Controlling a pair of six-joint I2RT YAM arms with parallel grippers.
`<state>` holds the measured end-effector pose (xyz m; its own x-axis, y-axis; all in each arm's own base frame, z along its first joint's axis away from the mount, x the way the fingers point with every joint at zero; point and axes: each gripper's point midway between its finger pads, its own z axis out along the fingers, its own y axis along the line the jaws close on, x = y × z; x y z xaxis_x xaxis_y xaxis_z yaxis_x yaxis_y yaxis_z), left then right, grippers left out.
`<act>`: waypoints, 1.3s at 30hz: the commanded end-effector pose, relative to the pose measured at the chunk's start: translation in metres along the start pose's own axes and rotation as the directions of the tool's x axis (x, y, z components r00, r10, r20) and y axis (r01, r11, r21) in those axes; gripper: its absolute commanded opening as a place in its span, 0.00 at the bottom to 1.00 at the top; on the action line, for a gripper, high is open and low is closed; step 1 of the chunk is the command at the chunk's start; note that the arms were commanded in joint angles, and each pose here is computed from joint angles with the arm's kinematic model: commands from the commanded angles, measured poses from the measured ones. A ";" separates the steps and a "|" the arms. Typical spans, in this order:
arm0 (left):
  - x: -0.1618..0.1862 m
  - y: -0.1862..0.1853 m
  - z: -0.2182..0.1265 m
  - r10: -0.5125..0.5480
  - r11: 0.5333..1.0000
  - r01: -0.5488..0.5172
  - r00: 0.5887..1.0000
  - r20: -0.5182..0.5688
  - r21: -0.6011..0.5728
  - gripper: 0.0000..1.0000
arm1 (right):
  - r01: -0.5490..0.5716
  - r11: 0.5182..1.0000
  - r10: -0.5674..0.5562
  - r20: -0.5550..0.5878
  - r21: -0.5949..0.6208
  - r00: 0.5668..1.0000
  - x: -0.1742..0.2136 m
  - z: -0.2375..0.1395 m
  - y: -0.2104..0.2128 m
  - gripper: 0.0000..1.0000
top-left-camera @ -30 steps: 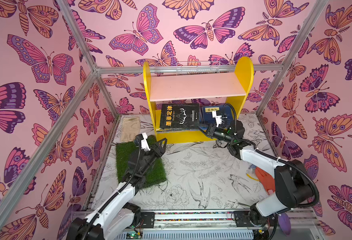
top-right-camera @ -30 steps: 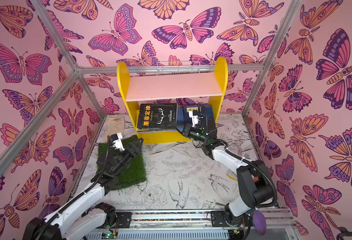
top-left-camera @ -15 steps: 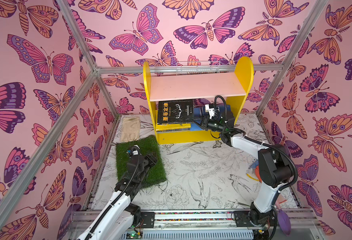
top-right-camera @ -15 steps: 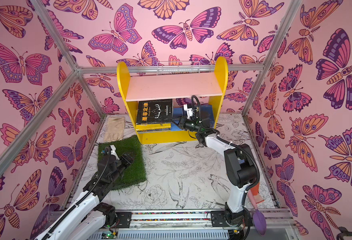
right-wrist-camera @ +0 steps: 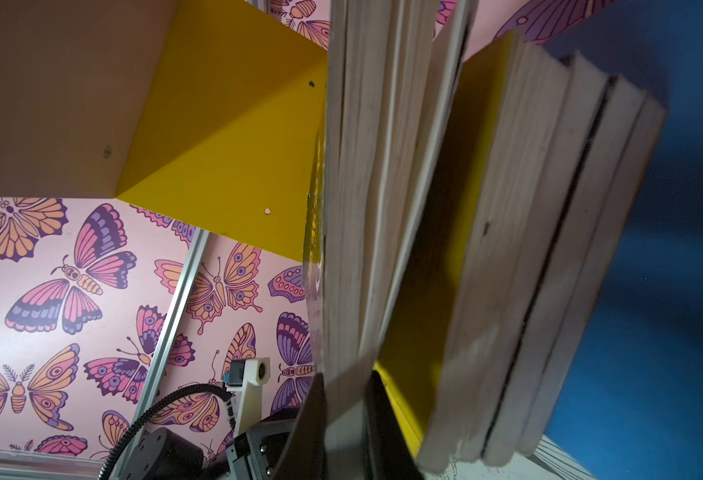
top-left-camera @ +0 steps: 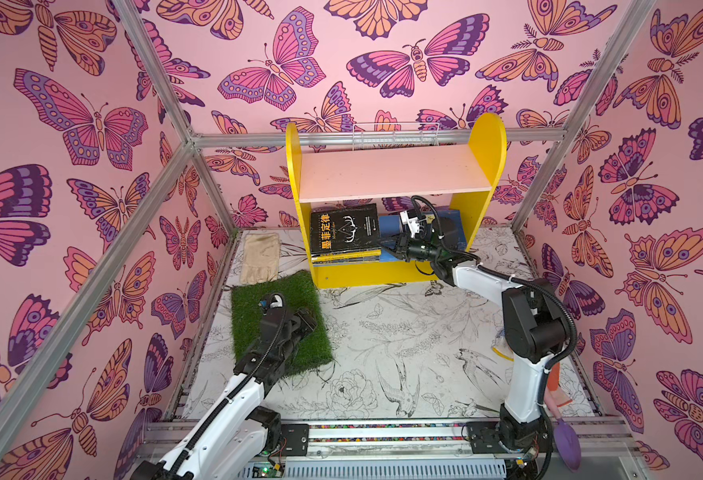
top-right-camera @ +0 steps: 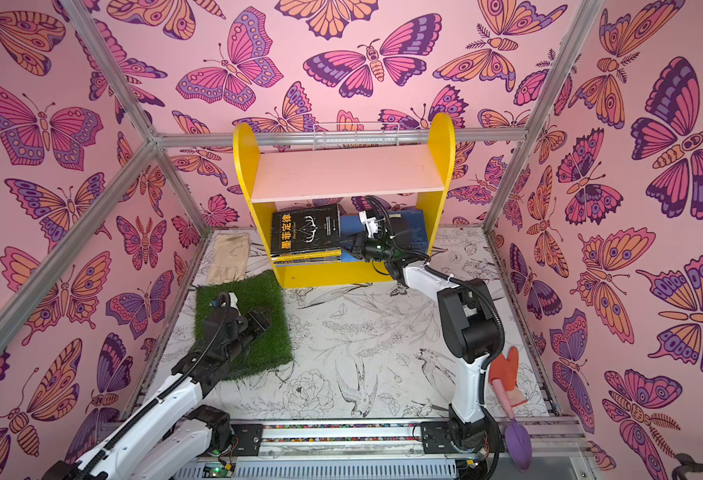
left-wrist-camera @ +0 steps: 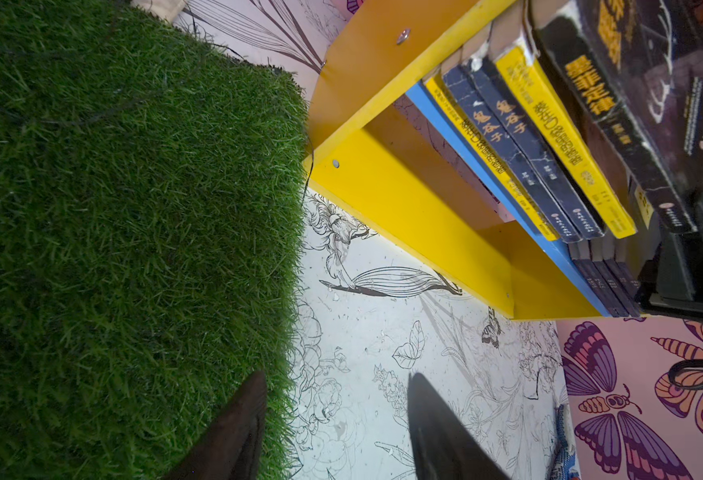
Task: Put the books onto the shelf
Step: 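Lay the black book on the yellow book stack and open the right gripper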
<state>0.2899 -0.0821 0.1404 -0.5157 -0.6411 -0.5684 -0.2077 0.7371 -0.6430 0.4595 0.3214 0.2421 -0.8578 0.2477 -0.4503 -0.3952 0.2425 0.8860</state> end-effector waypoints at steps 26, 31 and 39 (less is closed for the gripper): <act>0.002 -0.003 0.003 -0.031 1.000 0.031 0.999 -0.028 0.007 0.57 | 0.406 0.786 -0.422 -0.074 0.466 0.903 -0.018 -0.002 0.017 0.60; -0.001 -0.005 0.002 -0.016 1.000 0.017 1.000 -0.020 0.006 0.57 | 0.442 0.735 -0.471 -0.081 0.514 0.878 -0.026 -0.009 0.023 0.70; -0.018 0.007 -0.005 0.068 0.992 -0.064 0.997 0.037 -0.107 0.57 | 0.483 0.701 -0.556 -0.022 0.524 0.831 -0.028 -0.041 0.059 0.71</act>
<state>0.2935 -0.0804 0.1453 -0.5190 -0.6320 -0.5755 -0.2219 0.7498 -0.6233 0.4587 0.3001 0.2639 -0.6092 0.0295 -0.7925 -0.4783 0.7834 0.3969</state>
